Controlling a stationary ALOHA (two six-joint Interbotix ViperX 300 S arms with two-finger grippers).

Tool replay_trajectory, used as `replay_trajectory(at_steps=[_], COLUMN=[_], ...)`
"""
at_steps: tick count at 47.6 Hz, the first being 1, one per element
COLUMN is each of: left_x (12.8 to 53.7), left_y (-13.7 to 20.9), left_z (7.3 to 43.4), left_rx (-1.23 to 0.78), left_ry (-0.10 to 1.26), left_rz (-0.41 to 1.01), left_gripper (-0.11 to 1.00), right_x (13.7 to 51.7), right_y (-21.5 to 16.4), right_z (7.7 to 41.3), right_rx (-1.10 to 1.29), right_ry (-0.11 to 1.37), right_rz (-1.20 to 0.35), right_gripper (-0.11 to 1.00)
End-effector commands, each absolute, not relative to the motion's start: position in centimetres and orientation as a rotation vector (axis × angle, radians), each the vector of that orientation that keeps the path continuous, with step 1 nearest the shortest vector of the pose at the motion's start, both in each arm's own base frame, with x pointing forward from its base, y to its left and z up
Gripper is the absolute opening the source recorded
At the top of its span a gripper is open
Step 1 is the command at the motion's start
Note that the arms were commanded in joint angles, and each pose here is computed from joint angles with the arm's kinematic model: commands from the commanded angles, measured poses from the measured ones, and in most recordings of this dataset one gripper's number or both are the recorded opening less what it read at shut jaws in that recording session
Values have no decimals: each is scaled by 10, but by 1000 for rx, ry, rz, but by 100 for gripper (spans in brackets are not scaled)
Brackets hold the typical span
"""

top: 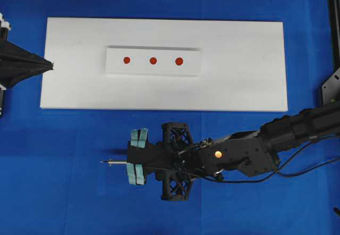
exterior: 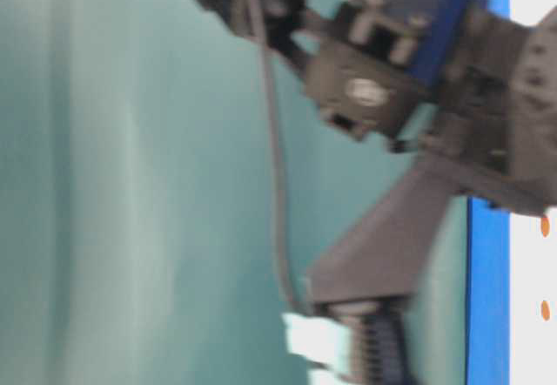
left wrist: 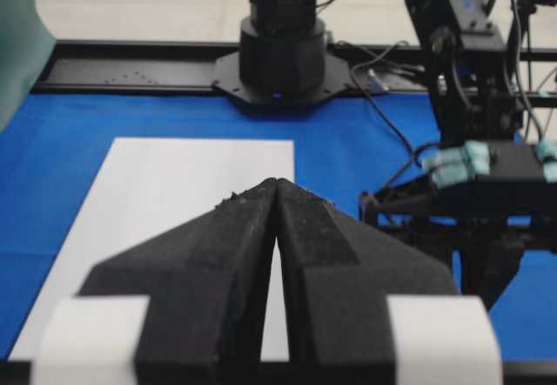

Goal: Touch the tip of the soldering iron to the mark.
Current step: 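Carry the iron back down to its spot in front of the board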

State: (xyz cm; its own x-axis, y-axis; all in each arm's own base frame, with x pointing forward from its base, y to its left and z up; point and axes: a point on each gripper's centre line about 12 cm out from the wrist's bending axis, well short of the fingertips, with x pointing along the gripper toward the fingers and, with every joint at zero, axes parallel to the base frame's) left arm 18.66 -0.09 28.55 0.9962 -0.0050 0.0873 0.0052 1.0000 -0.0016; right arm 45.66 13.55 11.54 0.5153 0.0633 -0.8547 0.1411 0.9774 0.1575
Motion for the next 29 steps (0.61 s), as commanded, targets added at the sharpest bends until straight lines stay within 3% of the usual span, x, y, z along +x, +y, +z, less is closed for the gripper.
replay_trajectory(at_steps=[1, 29], left_x=[188, 188], left_y=[-1, -1], left_z=[290, 291], left_rx=[1, 3], left_ry=[-100, -101], left_rz=[-7, -5], left_gripper=[0, 0], right_x=[460, 459], right_y=[139, 138], right_z=[123, 114], right_rx=[229, 214], right_ry=[1000, 1013], right_rz=[-32, -29], right_gripper=[7, 7])
